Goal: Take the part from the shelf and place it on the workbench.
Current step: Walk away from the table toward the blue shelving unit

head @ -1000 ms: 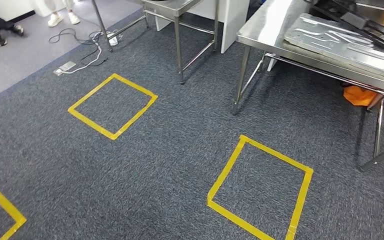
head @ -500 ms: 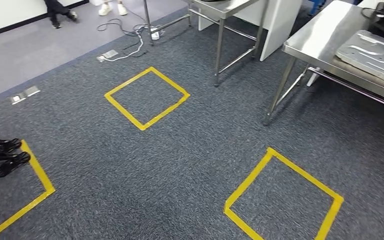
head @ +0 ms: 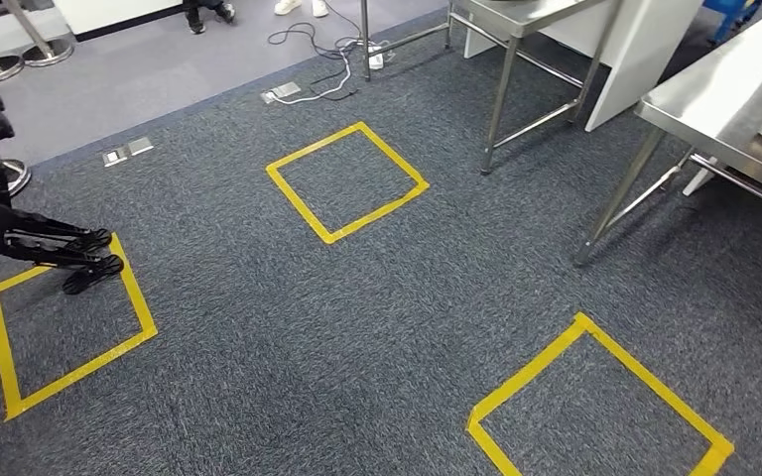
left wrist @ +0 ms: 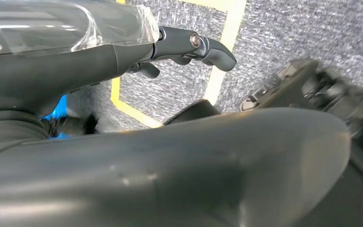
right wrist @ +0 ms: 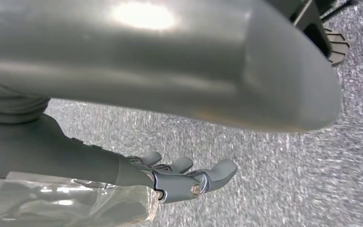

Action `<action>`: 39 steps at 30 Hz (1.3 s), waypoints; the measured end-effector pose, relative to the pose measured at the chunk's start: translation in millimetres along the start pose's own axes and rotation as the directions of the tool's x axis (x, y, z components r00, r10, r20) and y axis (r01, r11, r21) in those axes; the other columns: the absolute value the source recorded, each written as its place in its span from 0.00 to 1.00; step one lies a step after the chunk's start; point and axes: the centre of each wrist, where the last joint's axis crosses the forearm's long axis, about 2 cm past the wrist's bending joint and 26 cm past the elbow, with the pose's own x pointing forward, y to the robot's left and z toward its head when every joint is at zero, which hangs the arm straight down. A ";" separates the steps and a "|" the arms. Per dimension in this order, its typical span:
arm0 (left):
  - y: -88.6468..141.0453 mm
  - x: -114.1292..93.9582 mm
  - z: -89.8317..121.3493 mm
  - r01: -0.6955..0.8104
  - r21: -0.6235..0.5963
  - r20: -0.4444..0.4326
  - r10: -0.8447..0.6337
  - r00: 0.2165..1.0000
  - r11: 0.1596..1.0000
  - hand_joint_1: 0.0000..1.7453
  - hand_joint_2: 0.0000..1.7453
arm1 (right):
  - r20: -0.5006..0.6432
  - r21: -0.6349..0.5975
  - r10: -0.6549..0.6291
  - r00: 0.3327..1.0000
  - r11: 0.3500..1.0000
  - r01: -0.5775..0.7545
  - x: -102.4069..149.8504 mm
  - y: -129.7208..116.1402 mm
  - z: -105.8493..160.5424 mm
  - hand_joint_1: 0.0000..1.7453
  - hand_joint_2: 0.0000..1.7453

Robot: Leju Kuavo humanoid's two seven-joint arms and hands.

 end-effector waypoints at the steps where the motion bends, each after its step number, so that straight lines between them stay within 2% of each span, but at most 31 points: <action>1: 0.1 0.3 0.0 -0.002 0.000 0.000 0.002 1.000 1.000 0.00 0.00 | 0.000 0.000 0.000 1.000 1.000 0.000 0.1 -0.1 0.0 0.00 0.00; 17: -1.6 -1.1 0.2 -0.037 0.003 -0.006 0.037 0.999 0.999 0.00 0.00 | -0.008 0.001 -0.002 1.000 1.000 0.002 -2.2 0.6 0.1 0.00 0.00; 27: 9.5 -8.3 -1.1 -0.040 0.034 -0.017 0.041 0.999 0.999 0.00 0.00 | -0.004 -0.003 -0.006 1.000 1.000 0.006 -1.9 -1.8 -0.1 0.00 0.00; 39: 43.9 -21.6 -3.6 -0.142 0.134 -0.046 0.149 0.988 0.981 0.00 0.00 | -0.021 -0.073 -0.062 0.998 0.996 0.060 -20.5 -40.5 -1.3 0.00 0.00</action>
